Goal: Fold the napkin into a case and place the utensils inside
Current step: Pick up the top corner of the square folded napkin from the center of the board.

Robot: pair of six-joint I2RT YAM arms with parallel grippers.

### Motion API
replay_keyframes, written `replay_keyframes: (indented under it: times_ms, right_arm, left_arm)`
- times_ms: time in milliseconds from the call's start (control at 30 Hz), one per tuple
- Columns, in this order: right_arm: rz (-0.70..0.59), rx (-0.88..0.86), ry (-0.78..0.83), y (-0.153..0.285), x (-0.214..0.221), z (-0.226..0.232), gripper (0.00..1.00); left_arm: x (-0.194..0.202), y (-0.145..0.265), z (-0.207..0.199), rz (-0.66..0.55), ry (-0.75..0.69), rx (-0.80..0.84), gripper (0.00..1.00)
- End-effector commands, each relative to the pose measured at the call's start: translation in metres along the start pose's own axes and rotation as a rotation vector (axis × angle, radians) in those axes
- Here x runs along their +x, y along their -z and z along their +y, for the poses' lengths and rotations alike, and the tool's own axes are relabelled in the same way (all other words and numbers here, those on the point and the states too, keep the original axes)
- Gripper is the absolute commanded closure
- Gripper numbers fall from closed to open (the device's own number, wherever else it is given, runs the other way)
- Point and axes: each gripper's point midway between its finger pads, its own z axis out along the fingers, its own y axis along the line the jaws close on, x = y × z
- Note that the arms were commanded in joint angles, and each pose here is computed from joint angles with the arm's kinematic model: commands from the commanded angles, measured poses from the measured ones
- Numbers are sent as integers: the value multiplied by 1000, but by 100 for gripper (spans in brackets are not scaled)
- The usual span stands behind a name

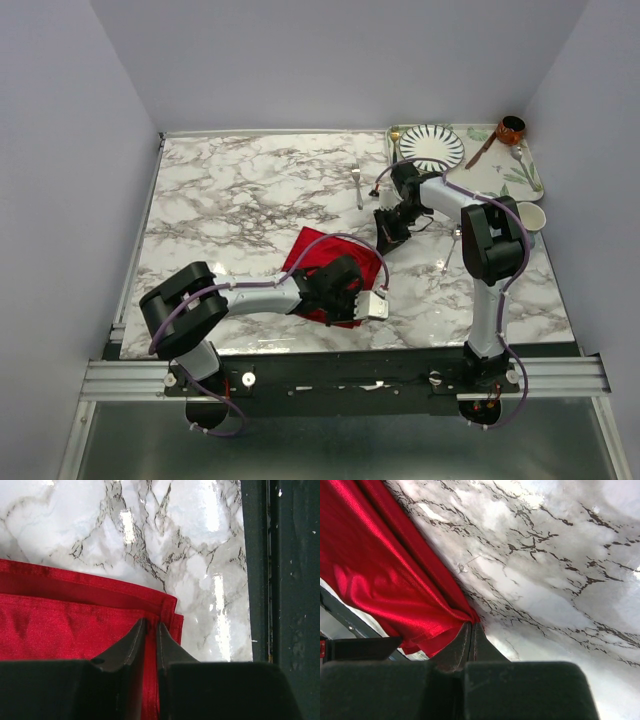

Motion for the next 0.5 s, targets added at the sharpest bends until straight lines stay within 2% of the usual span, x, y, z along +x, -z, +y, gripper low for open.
replay_keyframes:
  times_ms: [0,267,400,467]
  right_arm:
    - [-6,-16,19,5,3,4,99]
    - [-5,-8,28,5,3,2,99]
    - [-6,-5,31,5,2,2,99]
    - [-9,-7,35,6,1,2,99]
  left_arm:
    - [-19,11,3,-38,-14,-4,85]
    - [-44,34,3,-111,-32,7,94]
    - [-48,49,23,-138,62,-22,99]
    - [-46,65,49,-160,132,-64,100]
